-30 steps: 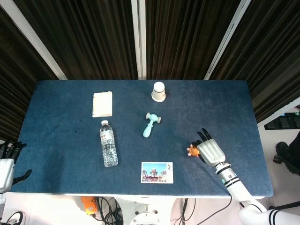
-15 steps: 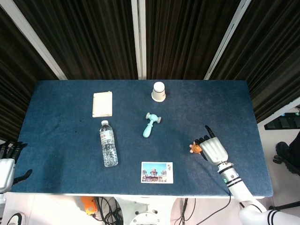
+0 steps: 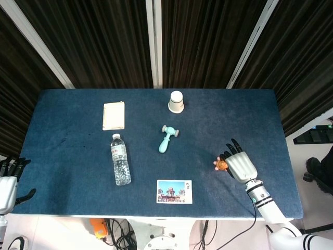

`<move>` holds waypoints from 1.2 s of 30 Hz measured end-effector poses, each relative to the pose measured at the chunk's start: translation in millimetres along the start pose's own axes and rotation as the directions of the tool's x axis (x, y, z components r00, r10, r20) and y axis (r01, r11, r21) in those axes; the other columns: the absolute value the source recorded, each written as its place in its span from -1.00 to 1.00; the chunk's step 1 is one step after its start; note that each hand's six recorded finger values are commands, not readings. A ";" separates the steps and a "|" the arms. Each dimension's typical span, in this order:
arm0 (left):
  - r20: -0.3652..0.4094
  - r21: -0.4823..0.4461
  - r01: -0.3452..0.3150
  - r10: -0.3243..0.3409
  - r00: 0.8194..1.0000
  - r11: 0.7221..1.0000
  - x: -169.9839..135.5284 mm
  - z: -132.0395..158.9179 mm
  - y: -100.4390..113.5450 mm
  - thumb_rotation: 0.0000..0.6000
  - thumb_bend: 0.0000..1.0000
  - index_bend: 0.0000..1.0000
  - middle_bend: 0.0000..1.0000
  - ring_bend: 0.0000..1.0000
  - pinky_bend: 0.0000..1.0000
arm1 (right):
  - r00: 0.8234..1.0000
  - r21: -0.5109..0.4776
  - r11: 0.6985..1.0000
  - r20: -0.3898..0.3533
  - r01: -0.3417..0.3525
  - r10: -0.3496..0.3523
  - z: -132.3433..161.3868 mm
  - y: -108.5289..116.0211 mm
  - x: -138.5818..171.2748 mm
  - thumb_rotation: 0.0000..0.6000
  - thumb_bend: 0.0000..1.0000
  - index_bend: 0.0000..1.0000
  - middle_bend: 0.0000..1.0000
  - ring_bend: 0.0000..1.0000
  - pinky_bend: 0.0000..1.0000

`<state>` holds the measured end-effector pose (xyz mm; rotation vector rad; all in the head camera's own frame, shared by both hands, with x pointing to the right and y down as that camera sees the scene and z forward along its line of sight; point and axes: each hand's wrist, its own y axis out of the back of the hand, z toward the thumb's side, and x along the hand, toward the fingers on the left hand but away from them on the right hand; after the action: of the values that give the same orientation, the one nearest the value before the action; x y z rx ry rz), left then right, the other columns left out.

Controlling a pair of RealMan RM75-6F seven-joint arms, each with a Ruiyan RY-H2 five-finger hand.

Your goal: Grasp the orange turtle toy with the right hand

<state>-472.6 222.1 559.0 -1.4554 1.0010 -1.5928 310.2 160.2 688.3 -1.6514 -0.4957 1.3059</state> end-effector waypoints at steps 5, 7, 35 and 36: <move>-0.002 -0.001 0.001 -0.001 1.000 1.000 0.0 -0.5 -0.1 1.00 -0.68 -0.61 -0.73 -0.99 -0.81 | 1.000 -0.001 1.000 -0.007 -0.023 0.023 1.2 -1.5 -0.6 1.00 -0.53 -0.29 -0.28 -0.81 -1.00; -0.002 -0.001 0.001 -0.001 1.000 1.000 0.1 -0.7 -0.2 1.00 -0.68 -0.61 -0.73 -0.99 -0.81 | 1.000 -0.002 1.000 -0.007 -0.030 0.030 0.9 -2.0 -0.4 1.00 -0.53 -0.34 -0.32 -0.84 -1.00; -0.001 -0.003 -0.002 0.002 1.000 1.000 0.2 -1.3 0.6 1.00 -0.68 -0.59 -0.73 -0.99 -0.81 | 0.999 0.003 0.999 -0.023 0.045 -0.045 9.0 -0.6 -4.7 1.00 0.12 1.00 0.82 -0.19 -1.00; 0.000 -0.002 -0.002 0.002 1.000 1.000 0.1 -1.1 0.8 1.00 -0.68 -0.59 -0.73 -0.99 -0.81 | 0.998 0.001 0.999 -0.027 0.052 -0.052 9.1 -0.9 -4.6 1.00 0.11 1.00 0.83 -0.18 -1.00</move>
<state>-473.7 221.8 558.2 -1.4557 1.0043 -1.5903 300.5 160.9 691.5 -1.6416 -0.5177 1.2448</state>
